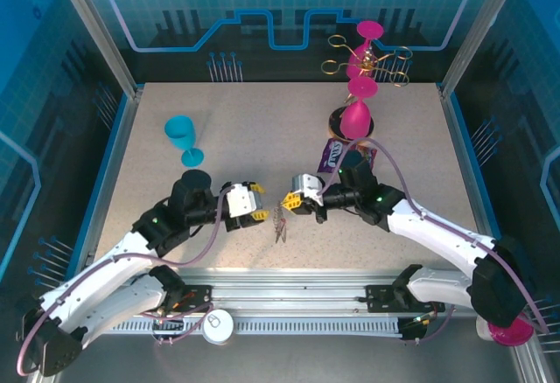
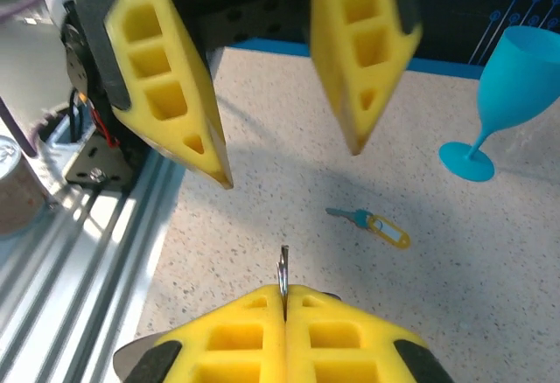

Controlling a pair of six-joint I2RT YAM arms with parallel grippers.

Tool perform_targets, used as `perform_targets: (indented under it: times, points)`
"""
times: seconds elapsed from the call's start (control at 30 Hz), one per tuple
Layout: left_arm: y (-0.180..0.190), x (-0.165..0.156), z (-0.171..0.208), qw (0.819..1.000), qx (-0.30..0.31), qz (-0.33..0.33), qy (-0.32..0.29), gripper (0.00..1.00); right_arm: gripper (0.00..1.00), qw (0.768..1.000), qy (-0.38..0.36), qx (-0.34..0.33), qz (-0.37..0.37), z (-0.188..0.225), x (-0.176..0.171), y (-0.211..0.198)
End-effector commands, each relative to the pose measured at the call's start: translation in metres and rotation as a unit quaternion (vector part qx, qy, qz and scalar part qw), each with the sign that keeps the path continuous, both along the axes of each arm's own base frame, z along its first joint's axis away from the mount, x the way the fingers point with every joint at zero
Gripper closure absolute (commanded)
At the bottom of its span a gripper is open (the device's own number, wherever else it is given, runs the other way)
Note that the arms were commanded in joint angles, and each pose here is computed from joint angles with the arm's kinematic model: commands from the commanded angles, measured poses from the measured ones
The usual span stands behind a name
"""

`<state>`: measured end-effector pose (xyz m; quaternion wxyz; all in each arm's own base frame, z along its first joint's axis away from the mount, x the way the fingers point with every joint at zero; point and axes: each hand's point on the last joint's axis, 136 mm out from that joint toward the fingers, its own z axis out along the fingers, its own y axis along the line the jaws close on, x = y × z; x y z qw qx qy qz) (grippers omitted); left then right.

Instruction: Put the keys on the keyring

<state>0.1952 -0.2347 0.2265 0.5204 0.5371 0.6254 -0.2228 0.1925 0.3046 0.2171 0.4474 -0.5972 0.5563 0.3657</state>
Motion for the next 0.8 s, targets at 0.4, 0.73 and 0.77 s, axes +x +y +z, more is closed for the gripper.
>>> perform_targets:
  times: [0.4, 0.73, 0.77]
  points:
    - [-0.027, -0.014, 0.019, 0.98, -0.174, -0.049, 0.084, 0.67, 1.0, 0.991, 0.023, 0.118, 0.065, 0.052, -0.015, 0.0]
    - [-0.034, -0.012, 0.025, 0.975, -0.198, -0.067, 0.081, 0.7, 1.0, 0.992, 0.021, 0.107, 0.065, 0.048, -0.014, 0.006]
    - [-0.035, -0.012, 0.025, 0.974, -0.199, -0.068, 0.081, 0.71, 1.0, 0.992, 0.021, 0.106, 0.066, 0.047, -0.014, 0.007]
